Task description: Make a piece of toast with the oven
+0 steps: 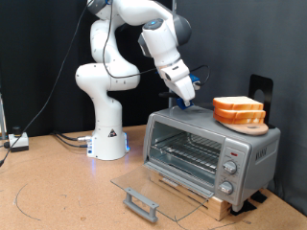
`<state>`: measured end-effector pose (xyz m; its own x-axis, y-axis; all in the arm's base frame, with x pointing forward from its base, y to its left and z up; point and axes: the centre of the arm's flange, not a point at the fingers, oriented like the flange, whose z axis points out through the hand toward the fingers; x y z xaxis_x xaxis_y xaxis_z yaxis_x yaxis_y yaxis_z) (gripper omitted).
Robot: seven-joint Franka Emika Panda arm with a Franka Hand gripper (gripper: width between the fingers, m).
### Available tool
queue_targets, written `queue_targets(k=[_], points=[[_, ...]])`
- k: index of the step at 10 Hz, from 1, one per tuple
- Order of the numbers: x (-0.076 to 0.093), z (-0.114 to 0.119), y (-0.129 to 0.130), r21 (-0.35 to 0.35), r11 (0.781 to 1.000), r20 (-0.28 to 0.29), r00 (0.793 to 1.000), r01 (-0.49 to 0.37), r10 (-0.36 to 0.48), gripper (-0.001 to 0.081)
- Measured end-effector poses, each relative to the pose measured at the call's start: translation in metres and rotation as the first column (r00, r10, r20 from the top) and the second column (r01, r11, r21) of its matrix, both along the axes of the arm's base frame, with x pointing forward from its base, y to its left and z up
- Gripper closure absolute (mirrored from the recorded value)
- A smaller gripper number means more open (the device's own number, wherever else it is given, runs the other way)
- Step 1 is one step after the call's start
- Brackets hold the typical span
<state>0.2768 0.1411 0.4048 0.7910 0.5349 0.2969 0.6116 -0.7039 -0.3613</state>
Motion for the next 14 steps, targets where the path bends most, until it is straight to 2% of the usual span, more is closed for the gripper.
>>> queue_targets(k=[2,4,8,11,12,14], points=[[-0.001,0.018,-0.007,0.034,0.999,-0.011,1.0,-0.01,0.01,0.0411],[0.001,0.018,-0.009,0.027,1.0,-0.008,1.0,-0.005,0.005,0.0411],[0.013,0.025,-0.063,-0.007,0.992,0.028,0.992,0.126,-0.126,0.0411],[0.014,0.03,-0.109,0.026,0.977,-0.001,0.977,0.212,-0.212,0.0411],[0.012,0.03,-0.124,0.008,0.974,-0.019,0.974,0.226,-0.226,0.0411],[0.01,0.03,-0.155,-0.008,0.975,0.0,0.975,0.223,-0.223,0.0411]])
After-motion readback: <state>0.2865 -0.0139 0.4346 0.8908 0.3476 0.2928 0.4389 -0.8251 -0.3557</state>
